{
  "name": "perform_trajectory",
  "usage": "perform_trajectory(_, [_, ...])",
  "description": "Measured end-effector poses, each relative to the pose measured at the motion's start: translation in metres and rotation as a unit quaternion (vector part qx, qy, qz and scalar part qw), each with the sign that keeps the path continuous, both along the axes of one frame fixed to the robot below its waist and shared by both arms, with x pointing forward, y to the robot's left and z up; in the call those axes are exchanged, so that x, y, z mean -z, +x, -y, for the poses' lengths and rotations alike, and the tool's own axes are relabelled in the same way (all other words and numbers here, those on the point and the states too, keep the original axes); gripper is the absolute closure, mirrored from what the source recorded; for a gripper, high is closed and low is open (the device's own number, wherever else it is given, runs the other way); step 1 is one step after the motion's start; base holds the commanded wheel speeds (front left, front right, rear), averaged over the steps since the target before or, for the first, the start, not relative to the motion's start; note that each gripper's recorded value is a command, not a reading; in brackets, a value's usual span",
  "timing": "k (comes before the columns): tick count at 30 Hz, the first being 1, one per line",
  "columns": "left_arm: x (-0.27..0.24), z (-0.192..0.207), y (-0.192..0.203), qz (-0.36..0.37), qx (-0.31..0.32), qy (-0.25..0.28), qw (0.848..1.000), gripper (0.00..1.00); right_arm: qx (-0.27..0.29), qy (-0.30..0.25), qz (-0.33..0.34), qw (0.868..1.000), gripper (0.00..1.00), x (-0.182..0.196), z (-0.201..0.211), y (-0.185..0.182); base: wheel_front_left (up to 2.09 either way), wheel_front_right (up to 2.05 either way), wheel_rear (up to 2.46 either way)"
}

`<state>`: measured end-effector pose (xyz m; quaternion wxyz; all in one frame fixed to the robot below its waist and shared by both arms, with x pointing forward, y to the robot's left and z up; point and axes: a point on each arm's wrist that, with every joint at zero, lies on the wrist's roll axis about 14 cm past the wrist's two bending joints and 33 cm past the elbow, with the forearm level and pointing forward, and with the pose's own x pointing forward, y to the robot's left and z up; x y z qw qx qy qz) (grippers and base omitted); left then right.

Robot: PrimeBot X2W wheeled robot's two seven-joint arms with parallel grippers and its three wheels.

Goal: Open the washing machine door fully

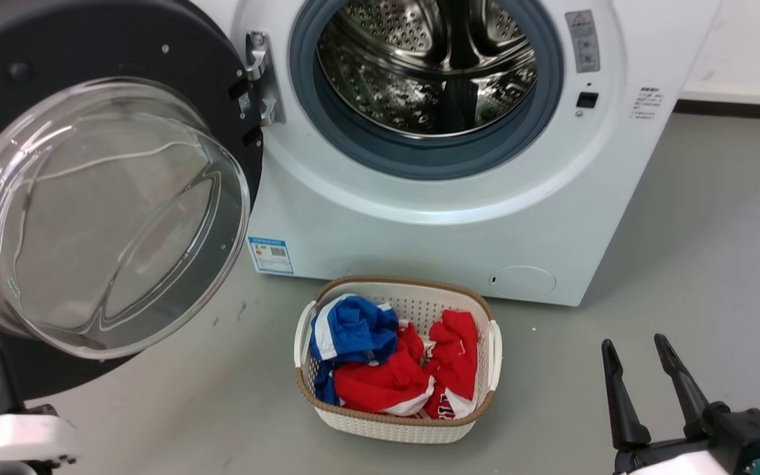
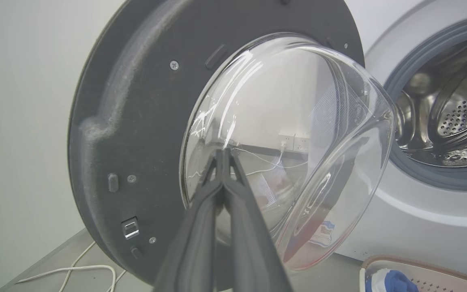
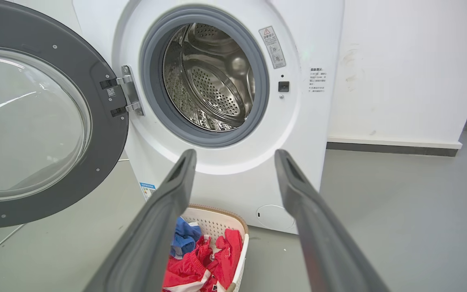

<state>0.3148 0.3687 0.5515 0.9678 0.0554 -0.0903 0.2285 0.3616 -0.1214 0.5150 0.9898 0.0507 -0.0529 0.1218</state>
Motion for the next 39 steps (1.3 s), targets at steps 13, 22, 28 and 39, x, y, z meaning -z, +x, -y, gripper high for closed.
perform_trajectory(13, [-0.006, 0.095, 0.014, 0.022, 0.121, -0.003, 0.992, 0.00, 0.033, 0.002, 0.018, 0.999, 0.00, -0.011, 0.021, -0.013, 0.00, 0.00, 0.00])
perform_trajectory(22, [-0.003, 0.142, 0.022, 0.027, 0.187, -0.030, 0.981, 0.00, 0.059, 0.004, 0.021, 0.998, 0.00, -0.014, 0.038, -0.021, 0.00, 0.00, 0.00])
perform_trajectory(28, [0.004, 0.166, 0.028, 0.019, 0.225, -0.050, 0.973, 0.00, 0.071, 0.006, 0.024, 0.997, 0.00, -0.016, 0.046, -0.023, 0.00, 0.00, 0.00])
perform_trajectory(39, [0.019, 0.184, 0.035, -0.003, 0.240, -0.059, 0.969, 0.00, 0.092, 0.008, 0.027, 0.995, 0.00, -0.018, 0.059, -0.028, 0.00, 0.00, 0.00])
